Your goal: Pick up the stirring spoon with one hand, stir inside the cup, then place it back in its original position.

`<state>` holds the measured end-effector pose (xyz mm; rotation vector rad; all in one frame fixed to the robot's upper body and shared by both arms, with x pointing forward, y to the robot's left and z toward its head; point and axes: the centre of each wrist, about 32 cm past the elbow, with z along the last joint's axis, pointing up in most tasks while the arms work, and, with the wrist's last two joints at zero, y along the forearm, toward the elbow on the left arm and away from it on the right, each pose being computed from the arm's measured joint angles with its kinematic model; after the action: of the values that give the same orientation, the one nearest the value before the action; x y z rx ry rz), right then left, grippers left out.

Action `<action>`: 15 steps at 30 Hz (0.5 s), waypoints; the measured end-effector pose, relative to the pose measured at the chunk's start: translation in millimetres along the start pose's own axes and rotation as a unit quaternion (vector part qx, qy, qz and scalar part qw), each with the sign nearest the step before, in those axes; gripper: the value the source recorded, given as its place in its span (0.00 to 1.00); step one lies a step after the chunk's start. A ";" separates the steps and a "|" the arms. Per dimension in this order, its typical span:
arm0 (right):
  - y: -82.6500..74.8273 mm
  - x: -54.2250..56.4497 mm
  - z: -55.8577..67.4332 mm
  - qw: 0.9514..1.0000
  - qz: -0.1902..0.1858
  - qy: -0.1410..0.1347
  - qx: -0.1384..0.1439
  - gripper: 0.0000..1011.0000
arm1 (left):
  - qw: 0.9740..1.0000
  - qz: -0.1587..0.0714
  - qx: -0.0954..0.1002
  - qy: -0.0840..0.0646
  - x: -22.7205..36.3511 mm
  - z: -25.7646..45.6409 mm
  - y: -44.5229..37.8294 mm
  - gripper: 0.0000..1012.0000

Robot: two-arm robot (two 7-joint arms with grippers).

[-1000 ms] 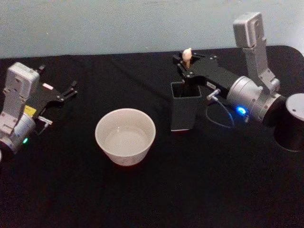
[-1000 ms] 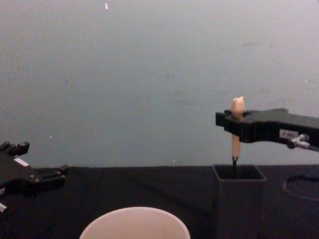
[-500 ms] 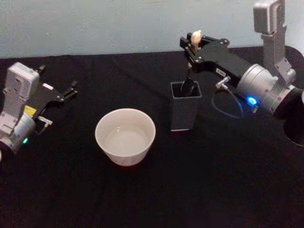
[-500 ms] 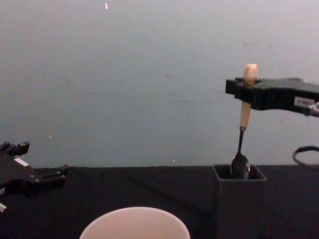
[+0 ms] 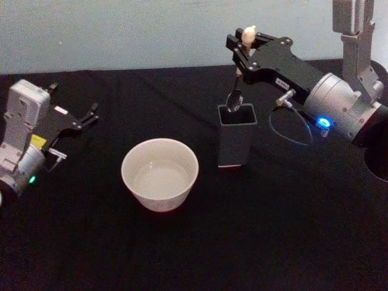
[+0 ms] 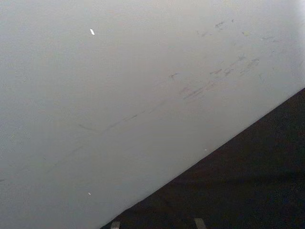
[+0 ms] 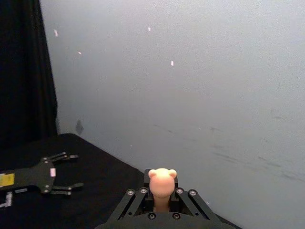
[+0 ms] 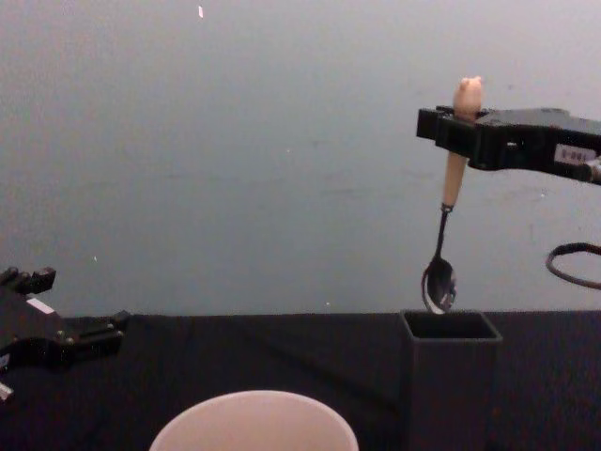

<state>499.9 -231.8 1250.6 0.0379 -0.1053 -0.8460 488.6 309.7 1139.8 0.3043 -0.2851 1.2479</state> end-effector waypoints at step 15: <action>19.2 -20.7 -0.1 0.998 0.061 0.000 0.011 0.16 | 1.000 0.000 0.000 0.000 0.0 0.0 0.0 0.99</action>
<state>500.6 -203.5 1250.4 0.0514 -0.1165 -0.7223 488.6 309.7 1139.8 0.3044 -0.2851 1.2479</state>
